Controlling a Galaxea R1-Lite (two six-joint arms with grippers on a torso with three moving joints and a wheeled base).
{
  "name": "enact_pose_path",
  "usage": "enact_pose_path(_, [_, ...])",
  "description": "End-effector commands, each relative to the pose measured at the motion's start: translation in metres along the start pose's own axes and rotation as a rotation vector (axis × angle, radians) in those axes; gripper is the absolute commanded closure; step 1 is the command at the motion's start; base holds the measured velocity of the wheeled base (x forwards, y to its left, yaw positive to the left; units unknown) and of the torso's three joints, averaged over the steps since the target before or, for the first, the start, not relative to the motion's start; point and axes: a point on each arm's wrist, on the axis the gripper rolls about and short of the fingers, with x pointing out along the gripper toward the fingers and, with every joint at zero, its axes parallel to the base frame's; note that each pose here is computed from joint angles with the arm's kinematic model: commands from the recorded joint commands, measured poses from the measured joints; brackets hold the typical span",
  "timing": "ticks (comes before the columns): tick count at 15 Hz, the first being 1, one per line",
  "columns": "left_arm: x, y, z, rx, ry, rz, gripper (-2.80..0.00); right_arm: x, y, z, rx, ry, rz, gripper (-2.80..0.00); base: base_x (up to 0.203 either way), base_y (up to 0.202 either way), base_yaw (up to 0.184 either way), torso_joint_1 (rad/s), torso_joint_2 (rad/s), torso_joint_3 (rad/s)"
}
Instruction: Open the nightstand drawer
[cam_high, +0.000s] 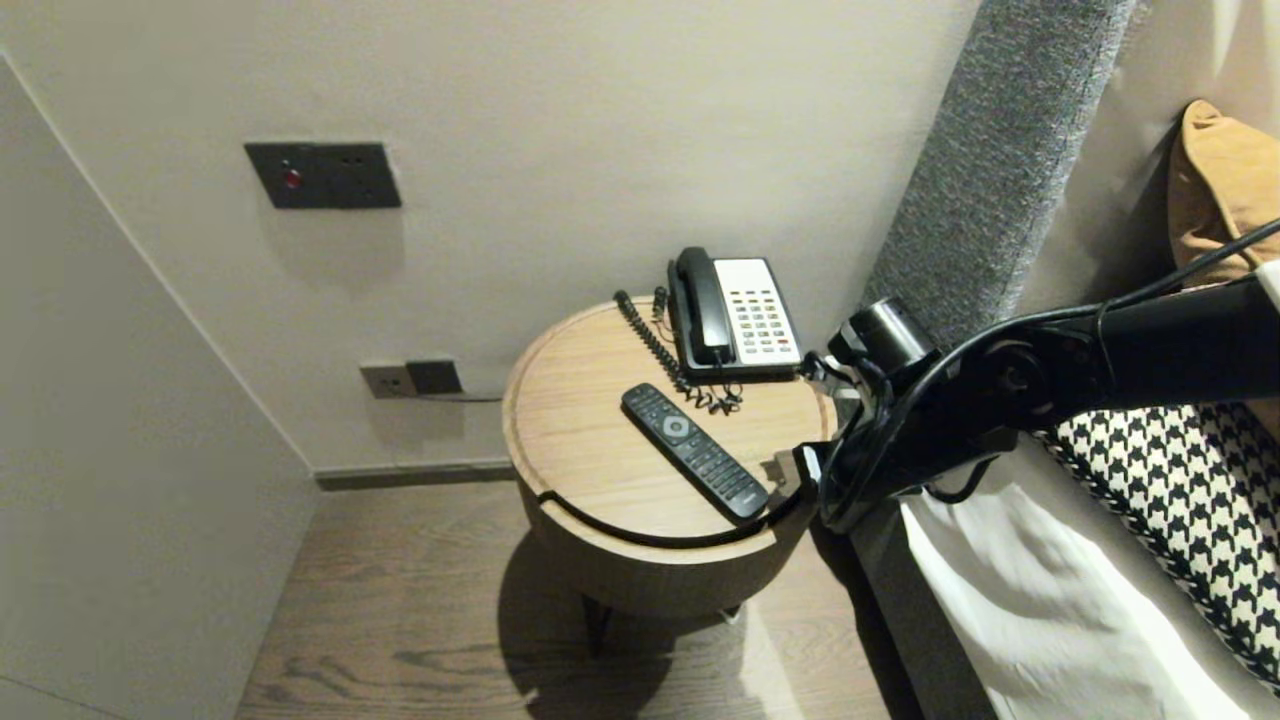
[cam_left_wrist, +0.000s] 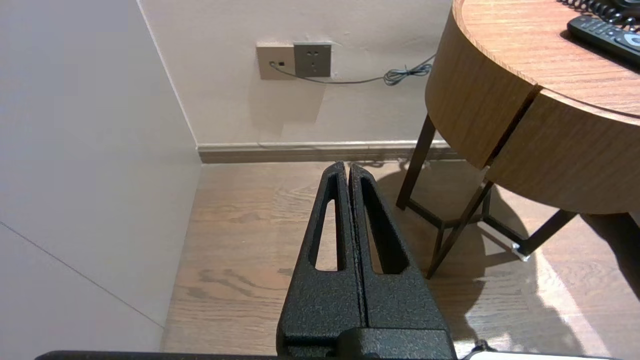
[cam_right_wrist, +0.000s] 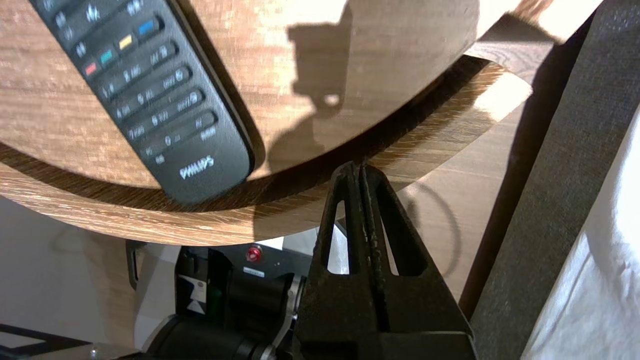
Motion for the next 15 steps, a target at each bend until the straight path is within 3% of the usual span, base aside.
enact_pose_path(1, [0.000, 0.000, 0.000, 0.000, 0.000, 0.001, 0.00, -0.003, 0.001, -0.003, -0.001, 0.004, 0.002, 0.00, 0.000, 0.000, 0.000, 0.000, 0.00, 0.000])
enact_pose_path(8, [0.000, 0.000, 0.000, 0.000, 0.001, 0.001, 0.00, -0.013, 0.002, 0.001, -0.002, -0.034, -0.002, 0.00, 0.000, 0.000, 0.000, 0.000, 0.00, 0.000])
enact_pose_path(15, [0.000, 0.000, 0.000, 0.000, 0.000, 0.000, 0.00, -0.005, -0.002, -0.011, 0.002, 0.021, -0.014, 0.00, 0.000, 0.000, 0.000, 0.000, 0.00, 0.000])
